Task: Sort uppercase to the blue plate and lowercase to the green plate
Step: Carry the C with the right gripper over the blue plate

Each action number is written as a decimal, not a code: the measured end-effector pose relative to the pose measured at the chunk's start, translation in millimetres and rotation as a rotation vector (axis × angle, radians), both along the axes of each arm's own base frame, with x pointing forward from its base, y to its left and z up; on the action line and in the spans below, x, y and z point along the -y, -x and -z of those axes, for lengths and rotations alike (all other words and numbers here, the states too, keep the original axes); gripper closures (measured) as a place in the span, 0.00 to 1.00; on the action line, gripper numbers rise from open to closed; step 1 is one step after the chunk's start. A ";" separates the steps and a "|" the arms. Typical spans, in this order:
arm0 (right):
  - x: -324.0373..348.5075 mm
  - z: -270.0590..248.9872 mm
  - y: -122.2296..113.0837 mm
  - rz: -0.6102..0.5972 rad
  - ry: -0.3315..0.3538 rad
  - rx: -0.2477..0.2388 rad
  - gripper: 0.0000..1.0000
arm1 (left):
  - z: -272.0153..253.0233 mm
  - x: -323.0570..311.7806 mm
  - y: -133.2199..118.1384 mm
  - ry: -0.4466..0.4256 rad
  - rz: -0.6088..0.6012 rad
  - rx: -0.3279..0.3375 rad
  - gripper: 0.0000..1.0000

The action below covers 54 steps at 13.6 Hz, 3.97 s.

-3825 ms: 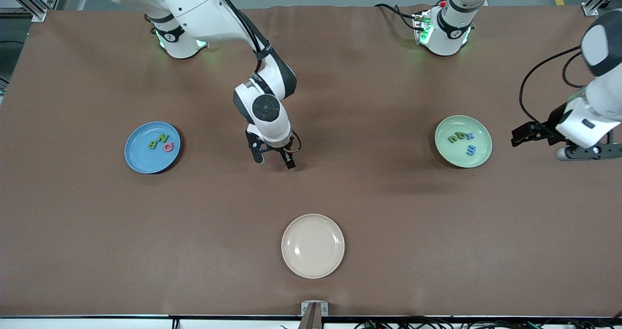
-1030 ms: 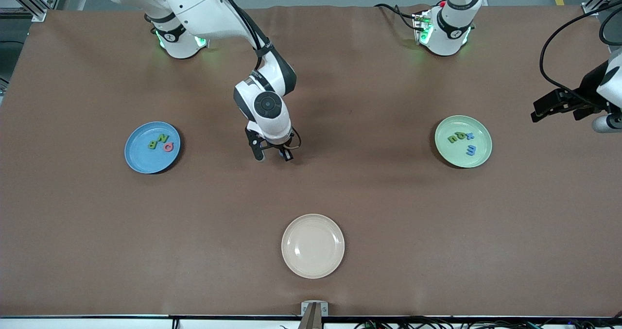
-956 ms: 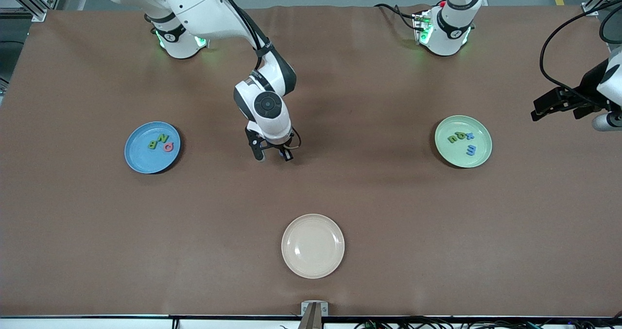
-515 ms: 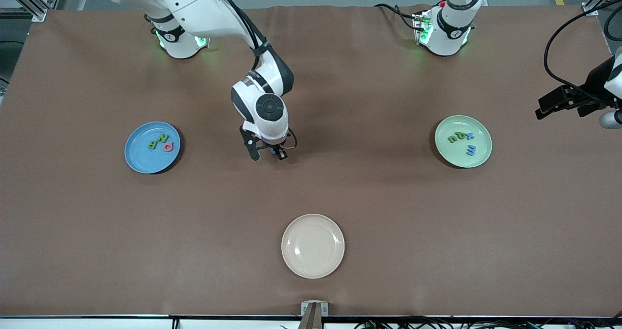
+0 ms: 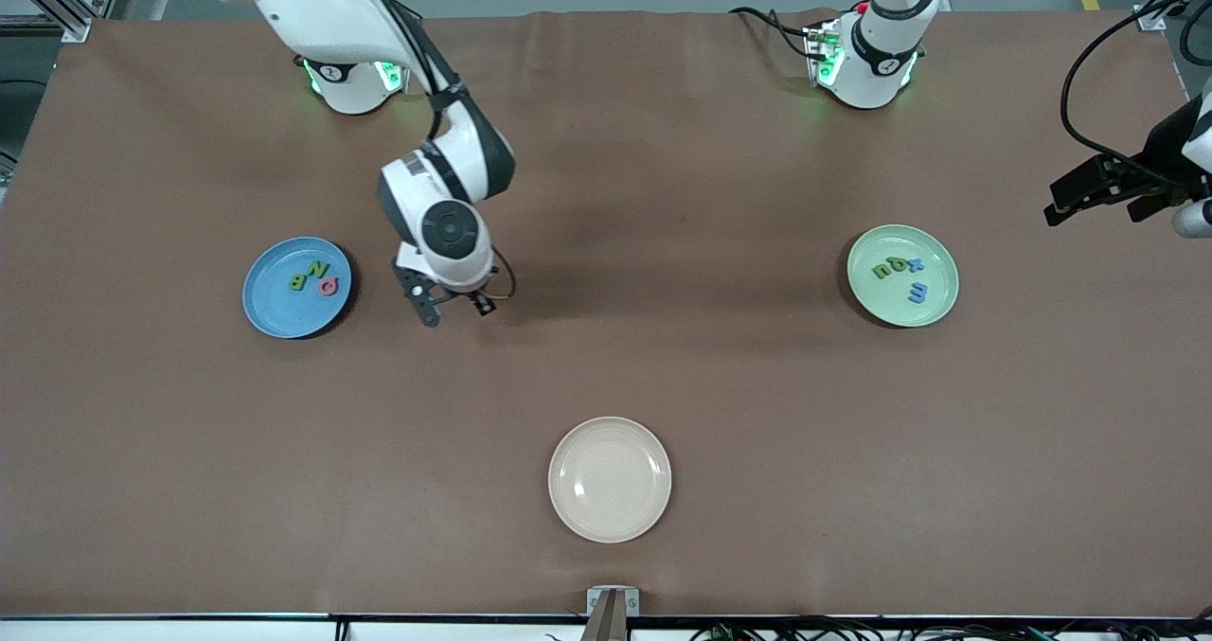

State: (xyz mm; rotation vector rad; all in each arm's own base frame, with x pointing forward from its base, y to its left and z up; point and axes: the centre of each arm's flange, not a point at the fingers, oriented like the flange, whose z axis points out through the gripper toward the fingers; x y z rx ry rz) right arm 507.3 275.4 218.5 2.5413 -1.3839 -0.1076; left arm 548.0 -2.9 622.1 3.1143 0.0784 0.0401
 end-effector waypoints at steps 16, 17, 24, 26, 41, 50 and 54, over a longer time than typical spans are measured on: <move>209.5 -25.9 -1.2 -0.140 -0.107 -0.098 0.66 | -7.3 9.5 2.0 0.000 0.017 0.023 0.00; 213.8 -27.2 0.1 -0.144 -0.110 -0.098 0.66 | -7.5 9.2 1.8 0.000 0.016 0.025 0.00; 256.0 -18.7 7.5 -0.163 -0.138 -0.095 0.66 | -8.0 8.7 1.5 0.000 0.015 0.029 0.00; 266.6 -11.9 13.2 -0.169 -0.145 -0.094 0.66 | -8.2 8.7 1.6 0.000 0.015 0.029 0.00; 263.4 -0.6 24.3 -0.184 -0.151 -0.099 0.47 | -9.4 5.0 1.9 0.000 0.009 0.032 0.00; 262.8 -4.9 23.8 -0.212 -0.156 -0.098 0.00 | -9.6 5.4 2.0 0.000 0.010 0.032 0.00; 274.5 -31.1 28.5 -0.327 -0.192 -0.147 0.00 | -9.9 5.4 2.0 0.000 0.010 0.033 0.00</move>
